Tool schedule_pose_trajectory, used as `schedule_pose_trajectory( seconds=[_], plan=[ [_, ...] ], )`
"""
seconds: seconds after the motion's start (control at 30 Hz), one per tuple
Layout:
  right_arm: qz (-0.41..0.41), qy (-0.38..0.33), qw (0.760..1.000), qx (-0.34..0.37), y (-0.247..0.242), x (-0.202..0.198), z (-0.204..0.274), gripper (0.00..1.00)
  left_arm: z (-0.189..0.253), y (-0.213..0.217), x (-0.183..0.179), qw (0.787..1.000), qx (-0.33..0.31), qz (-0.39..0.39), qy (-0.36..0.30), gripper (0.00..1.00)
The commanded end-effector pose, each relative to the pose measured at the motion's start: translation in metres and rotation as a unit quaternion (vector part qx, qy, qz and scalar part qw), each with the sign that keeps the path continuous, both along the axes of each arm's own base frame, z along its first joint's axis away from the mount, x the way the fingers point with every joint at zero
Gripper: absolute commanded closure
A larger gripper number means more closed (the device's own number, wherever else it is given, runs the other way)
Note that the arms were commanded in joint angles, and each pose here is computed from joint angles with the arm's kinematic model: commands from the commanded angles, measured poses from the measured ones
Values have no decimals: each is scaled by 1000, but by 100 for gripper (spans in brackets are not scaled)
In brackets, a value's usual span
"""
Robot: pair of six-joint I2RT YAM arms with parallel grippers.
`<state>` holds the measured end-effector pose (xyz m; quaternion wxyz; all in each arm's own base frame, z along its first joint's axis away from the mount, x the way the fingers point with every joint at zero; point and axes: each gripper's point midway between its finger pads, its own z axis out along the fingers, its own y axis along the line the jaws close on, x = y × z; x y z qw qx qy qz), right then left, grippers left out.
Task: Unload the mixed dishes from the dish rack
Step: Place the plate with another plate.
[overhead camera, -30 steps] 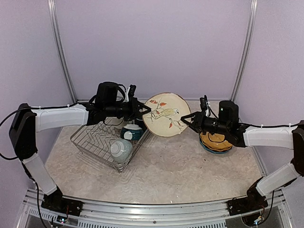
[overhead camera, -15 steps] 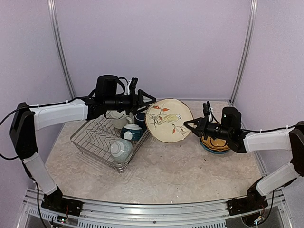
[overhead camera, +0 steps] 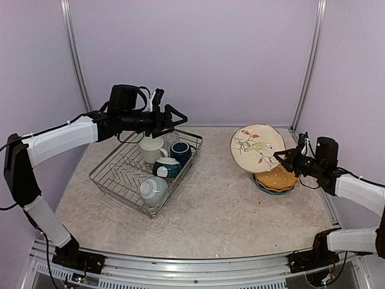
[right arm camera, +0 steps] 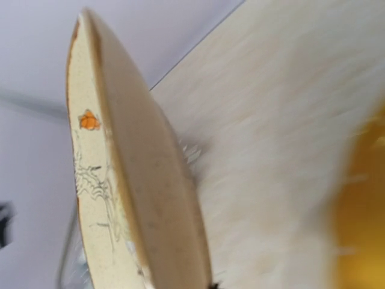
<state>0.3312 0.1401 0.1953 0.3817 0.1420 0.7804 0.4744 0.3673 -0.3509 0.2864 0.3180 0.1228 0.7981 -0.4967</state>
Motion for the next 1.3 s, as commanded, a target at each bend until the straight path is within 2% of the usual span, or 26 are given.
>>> schedule_pose_trajectory(
  seconds=[0.0, 0.2, 0.43, 0.8, 0.97, 1.07, 1.27],
  plan=[
    [-55, 10, 998, -39, -53, -7, -6, 100, 42, 31, -8, 994, 70, 19, -85, 8],
    [-103, 63, 991, -48, -102, -11, -35, 100, 73, 76, -10, 980, 124, 72, -141, 8],
    [-115, 95, 987, -57, -117, -2, -54, 100, 84, 107, -21, 970, 142, 109, -163, 7],
    [-138, 133, 977, -88, -133, 9, -75, 100, 62, 124, -28, 967, 175, 125, -136, 6],
    [-143, 141, 974, -105, -137, 9, -80, 100, 42, 129, -24, 965, 201, 133, -103, 6],
    [-136, 142, 974, -111, -136, 9, -83, 96, 31, 129, -21, 965, 210, 132, -83, 6],
    [-139, 146, 970, -139, -142, 7, -84, 74, 16, 135, -19, 962, 228, 138, -55, 5]
  ],
)
